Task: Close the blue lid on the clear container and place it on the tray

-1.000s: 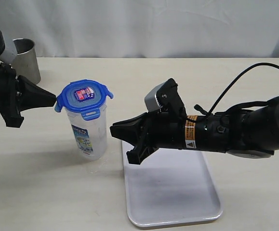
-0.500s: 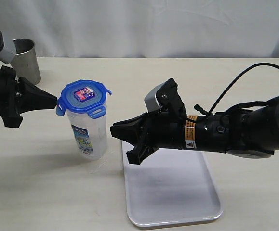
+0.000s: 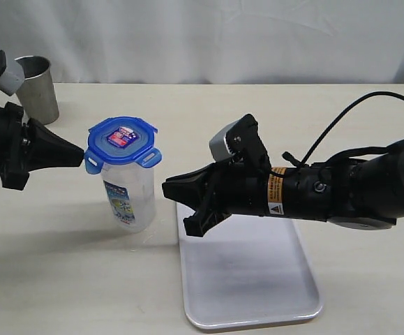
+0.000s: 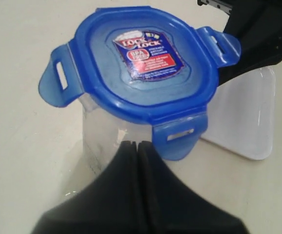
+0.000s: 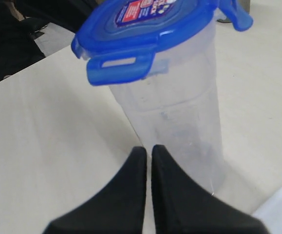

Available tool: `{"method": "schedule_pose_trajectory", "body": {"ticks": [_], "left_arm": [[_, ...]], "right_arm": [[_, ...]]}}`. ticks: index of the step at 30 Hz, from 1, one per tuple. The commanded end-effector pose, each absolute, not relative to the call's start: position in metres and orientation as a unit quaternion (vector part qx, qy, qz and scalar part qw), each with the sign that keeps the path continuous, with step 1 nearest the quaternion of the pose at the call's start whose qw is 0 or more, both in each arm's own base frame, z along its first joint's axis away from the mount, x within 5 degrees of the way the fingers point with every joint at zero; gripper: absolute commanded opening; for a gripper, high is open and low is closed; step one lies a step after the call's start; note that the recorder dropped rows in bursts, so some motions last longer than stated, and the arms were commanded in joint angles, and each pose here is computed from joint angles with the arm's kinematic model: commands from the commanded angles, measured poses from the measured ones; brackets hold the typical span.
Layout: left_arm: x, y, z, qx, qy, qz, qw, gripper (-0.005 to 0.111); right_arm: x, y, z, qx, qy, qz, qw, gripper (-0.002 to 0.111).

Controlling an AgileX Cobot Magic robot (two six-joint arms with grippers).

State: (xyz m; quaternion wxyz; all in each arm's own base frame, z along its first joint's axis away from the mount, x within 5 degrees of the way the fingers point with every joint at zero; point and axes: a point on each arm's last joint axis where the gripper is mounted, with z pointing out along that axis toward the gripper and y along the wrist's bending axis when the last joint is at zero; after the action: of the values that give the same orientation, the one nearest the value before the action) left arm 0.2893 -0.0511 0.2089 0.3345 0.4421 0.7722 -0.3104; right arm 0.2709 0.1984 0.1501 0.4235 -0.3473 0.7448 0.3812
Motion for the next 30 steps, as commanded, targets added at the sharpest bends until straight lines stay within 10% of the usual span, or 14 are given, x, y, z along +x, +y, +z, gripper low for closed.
{"method": "schedule_pose_trajectory", "body": {"ticks": [1,30], "left_arm": [[0.287,-0.053,0.213,0.441,0.77,-0.323,0.331,0.0],[0.282,-0.076,0.223,0.428,0.814,-0.195,0.341,0.0]], "right_arm": [[0.272,0.199,0.151,-0.347,0.743,0.38,0.427,0.004],[0.274,0.198,0.149,-0.345,0.752,0.369,0.423,0.004]]}}
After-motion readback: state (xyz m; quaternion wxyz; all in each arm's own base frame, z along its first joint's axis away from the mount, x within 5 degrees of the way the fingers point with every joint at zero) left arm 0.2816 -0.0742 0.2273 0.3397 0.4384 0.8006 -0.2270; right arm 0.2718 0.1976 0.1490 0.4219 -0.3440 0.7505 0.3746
